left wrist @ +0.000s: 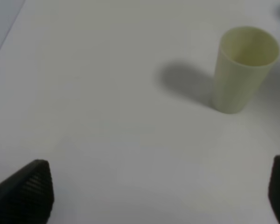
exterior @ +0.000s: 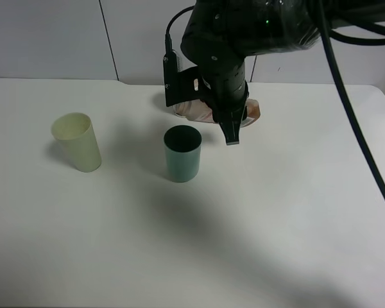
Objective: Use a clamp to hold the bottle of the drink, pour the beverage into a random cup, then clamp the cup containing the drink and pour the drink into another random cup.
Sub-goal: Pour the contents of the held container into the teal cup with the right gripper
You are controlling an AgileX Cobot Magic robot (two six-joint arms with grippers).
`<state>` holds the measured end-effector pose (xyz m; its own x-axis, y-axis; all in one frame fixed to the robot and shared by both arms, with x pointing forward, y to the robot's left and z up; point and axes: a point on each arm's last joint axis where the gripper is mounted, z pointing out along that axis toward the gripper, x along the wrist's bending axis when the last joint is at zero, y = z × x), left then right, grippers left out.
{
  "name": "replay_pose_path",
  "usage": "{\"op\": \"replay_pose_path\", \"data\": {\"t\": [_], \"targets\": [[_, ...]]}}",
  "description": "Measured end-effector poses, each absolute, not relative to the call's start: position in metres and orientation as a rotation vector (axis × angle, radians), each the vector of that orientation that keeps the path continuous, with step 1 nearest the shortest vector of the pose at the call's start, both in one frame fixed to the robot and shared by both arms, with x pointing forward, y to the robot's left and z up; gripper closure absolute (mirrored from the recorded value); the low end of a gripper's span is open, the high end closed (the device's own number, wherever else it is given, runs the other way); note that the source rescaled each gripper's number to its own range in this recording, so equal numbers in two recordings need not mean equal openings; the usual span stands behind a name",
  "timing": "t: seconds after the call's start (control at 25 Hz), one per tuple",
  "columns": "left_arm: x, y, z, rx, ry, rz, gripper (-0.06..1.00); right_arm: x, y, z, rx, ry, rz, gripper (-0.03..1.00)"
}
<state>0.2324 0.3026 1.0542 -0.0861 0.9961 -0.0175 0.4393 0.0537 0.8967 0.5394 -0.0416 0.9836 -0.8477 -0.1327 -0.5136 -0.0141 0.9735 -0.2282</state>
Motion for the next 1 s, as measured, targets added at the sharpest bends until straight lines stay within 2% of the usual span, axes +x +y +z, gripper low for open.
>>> {"op": "replay_pose_path", "data": {"t": [1.0], "targets": [[0.232,0.303,1.054,1.469,1.619,0.989,0.18,0.528,-0.043,0.984,-0.221,2.583,-0.512,0.95]]}}
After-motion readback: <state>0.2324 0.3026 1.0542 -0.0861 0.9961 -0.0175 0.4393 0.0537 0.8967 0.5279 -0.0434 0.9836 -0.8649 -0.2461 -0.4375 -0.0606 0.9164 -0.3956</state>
